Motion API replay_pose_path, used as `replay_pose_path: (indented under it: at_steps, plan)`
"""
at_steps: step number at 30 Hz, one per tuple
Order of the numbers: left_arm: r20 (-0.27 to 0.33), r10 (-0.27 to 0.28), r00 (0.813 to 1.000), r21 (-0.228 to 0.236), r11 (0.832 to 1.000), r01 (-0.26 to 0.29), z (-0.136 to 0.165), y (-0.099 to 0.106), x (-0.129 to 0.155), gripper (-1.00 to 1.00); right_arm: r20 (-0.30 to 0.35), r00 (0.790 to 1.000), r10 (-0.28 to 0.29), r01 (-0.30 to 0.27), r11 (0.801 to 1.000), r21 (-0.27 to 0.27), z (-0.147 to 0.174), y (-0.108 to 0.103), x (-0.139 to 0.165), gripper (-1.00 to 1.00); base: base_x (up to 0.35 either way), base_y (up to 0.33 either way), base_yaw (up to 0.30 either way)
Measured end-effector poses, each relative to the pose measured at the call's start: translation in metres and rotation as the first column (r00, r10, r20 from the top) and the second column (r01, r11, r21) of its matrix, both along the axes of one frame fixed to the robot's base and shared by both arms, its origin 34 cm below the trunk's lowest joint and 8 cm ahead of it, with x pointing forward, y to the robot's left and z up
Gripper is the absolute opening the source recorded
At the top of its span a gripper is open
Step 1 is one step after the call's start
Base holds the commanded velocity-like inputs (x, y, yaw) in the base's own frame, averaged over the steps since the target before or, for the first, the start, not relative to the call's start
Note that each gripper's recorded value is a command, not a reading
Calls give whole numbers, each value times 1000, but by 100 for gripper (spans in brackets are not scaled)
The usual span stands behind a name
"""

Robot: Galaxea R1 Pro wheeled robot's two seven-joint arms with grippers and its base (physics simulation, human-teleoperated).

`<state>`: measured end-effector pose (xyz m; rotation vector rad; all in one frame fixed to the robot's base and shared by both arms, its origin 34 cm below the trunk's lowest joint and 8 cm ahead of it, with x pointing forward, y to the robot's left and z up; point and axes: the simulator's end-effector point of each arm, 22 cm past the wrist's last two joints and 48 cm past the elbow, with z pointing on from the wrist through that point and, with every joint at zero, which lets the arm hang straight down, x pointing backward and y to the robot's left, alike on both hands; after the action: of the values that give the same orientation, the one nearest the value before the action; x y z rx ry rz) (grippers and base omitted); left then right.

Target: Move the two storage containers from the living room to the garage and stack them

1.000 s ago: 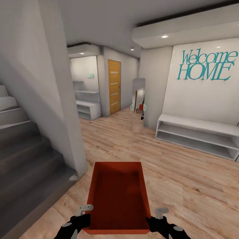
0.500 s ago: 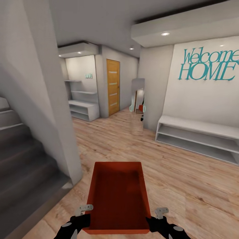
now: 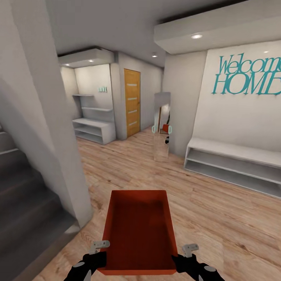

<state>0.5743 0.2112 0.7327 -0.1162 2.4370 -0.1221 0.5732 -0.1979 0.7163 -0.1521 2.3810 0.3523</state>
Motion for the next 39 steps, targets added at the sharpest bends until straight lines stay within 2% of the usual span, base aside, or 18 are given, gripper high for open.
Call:
replay_pose_path:
  at_steps: [39]
  plan:
    - [0,0,1000,0,1000,0,0,-1,0,-100,0,1000,0,0,1000,-1,0,-1,0,-100,327,0,0]
